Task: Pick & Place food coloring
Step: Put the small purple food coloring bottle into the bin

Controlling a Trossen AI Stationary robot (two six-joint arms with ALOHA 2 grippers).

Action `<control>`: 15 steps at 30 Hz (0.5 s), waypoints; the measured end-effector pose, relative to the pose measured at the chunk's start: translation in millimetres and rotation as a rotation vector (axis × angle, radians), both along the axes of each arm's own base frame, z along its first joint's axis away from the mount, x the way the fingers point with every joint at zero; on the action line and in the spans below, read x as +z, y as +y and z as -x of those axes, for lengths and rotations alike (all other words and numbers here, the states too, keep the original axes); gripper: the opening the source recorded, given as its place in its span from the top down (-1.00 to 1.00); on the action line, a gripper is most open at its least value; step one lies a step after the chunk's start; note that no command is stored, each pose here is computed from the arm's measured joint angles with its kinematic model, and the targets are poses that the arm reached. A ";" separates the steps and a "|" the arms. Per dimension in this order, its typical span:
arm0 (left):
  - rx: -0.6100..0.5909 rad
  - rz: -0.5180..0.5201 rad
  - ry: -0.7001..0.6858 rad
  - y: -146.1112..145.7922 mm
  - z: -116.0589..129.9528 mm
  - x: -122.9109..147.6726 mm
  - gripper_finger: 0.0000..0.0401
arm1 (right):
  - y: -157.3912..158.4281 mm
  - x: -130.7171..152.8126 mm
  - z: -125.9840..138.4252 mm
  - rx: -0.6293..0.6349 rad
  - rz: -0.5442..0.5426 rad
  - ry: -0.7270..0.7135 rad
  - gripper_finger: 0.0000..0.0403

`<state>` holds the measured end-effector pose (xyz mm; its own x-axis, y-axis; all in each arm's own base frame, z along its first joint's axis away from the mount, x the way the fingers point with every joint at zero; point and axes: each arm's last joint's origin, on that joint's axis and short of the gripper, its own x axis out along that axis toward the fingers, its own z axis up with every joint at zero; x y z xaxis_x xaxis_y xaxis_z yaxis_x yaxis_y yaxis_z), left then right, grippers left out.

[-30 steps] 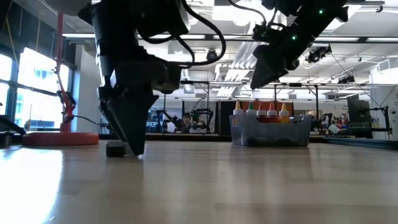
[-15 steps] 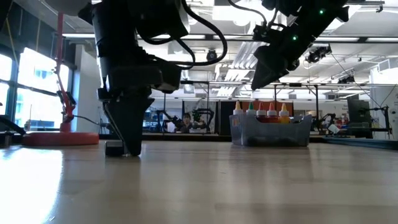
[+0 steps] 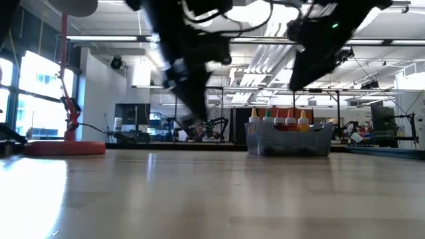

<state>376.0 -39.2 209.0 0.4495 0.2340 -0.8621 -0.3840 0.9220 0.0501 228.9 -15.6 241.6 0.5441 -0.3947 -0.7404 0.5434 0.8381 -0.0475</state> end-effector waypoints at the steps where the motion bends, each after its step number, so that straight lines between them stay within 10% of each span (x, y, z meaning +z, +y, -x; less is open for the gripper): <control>1: 0.004 -0.026 -0.036 10.3 -6.1 8.2 0.78 | 3.3 3.2 9.8 -0.030 -0.054 0.008 0.24; 7: 0.002 -0.147 -0.334 81.9 -37.8 57.3 0.79 | 27.0 -13.2 70.6 -0.278 -0.198 0.119 0.24; 15: -0.136 -0.224 -0.706 153.3 -60.1 70.8 0.66 | 27.5 -24.2 102.7 -0.270 -0.181 0.139 0.24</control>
<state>436.1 114.0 279.8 0.9152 0.2726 -0.2969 -0.2776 0.9603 0.0263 126.2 11.9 217.4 0.3273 -0.3666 -0.8709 0.7457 0.6663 -0.0002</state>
